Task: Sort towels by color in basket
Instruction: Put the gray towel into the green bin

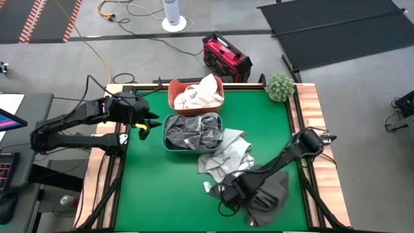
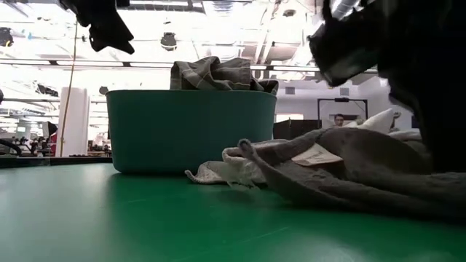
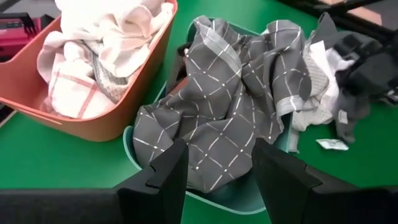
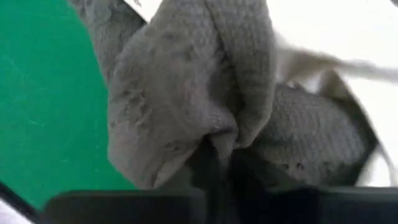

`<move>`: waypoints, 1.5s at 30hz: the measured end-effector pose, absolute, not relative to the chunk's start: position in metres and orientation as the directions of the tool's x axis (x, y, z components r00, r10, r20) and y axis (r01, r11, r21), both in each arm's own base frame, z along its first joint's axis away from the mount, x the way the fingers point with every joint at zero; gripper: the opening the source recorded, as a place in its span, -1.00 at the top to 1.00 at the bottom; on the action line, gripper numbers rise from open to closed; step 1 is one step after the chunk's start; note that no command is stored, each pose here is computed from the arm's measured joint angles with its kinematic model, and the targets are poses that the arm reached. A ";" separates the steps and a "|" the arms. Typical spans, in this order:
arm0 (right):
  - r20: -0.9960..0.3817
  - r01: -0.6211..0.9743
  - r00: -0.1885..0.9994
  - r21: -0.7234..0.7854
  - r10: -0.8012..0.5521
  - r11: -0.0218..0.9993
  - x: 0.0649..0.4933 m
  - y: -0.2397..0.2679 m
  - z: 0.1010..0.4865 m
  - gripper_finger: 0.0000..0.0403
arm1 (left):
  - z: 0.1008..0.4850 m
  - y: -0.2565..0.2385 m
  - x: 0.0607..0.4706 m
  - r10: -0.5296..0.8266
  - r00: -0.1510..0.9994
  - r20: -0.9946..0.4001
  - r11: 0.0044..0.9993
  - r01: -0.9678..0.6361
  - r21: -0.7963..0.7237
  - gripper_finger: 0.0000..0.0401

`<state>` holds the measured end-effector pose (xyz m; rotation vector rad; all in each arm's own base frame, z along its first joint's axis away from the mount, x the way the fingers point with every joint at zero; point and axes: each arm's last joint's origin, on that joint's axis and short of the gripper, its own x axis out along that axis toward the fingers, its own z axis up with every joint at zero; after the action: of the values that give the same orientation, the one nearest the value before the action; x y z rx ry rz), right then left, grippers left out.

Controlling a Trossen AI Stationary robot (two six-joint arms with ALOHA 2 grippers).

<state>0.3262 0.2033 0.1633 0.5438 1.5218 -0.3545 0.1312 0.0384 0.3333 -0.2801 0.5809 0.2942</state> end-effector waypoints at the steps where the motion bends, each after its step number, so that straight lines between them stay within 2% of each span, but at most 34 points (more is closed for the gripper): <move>1: -0.990 0.540 0.033 0.131 0.134 0.832 0.329 0.202 0.163 0.82 | 0.334 0.038 0.129 0.193 0.801 -0.567 0.920 -0.349 -0.179 0.17; 6: -0.975 0.538 0.123 0.221 0.184 0.813 0.337 0.189 0.182 0.85 | 0.341 0.034 0.117 0.203 0.833 -0.515 0.915 -0.348 -0.202 0.17; 12: -0.872 0.449 0.471 0.367 0.133 0.815 0.340 0.158 0.264 0.84 | 0.354 0.031 0.107 0.214 0.899 -0.382 0.927 -0.310 -0.211 0.17; 17: -0.630 0.301 0.769 0.506 0.108 0.809 0.330 0.125 0.339 0.84 | 0.371 0.029 0.105 0.206 0.957 -0.204 0.946 -0.248 -0.207 0.17; 20: -0.457 0.197 0.884 0.551 0.096 0.811 0.322 0.105 0.376 0.84 | 0.378 0.029 0.106 0.192 0.972 -0.134 0.953 -0.217 -0.209 0.17; 23: -0.290 0.153 0.957 0.512 0.002 0.845 0.310 0.088 0.407 0.84 | 0.380 0.030 0.108 0.191 0.975 -0.116 0.953 -0.212 -0.217 0.17; 25: -0.171 0.142 0.983 0.457 -0.069 0.878 0.303 0.077 0.426 0.84 | 0.379 0.030 0.109 0.191 0.974 -0.125 0.951 -0.215 -0.221 0.17; 29: 0.131 0.075 0.983 0.357 -0.130 0.931 0.296 0.060 0.463 0.84 | 0.379 0.031 0.111 0.191 0.973 -0.131 0.950 -0.216 -0.223 0.17; 32: 0.382 0.031 0.915 0.248 -0.128 0.968 0.290 0.052 0.489 0.84 | 0.380 0.031 0.111 0.191 0.975 -0.117 0.953 -0.213 -0.217 0.17; 35: 0.547 0.031 0.829 0.166 -0.118 0.986 0.282 0.044 0.505 0.84 | 0.384 0.031 0.111 0.193 0.979 -0.071 0.957 -0.204 -0.206 0.17; 38: 0.593 0.034 0.798 0.139 -0.110 0.990 0.280 0.034 0.510 0.84 | 0.389 0.031 0.111 0.194 0.981 -0.020 0.960 -0.194 -0.204 0.17; 45: 0.528 0.049 0.837 0.186 -0.142 0.981 0.312 0.018 0.488 0.84 | 0.388 0.036 0.128 0.194 0.981 -0.032 0.948 -0.196 -0.250 0.17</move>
<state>0.3122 0.0180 0.4879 0.1683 -0.5704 -0.1011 0.1282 0.0359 0.3876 -0.2551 0.0075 0.1981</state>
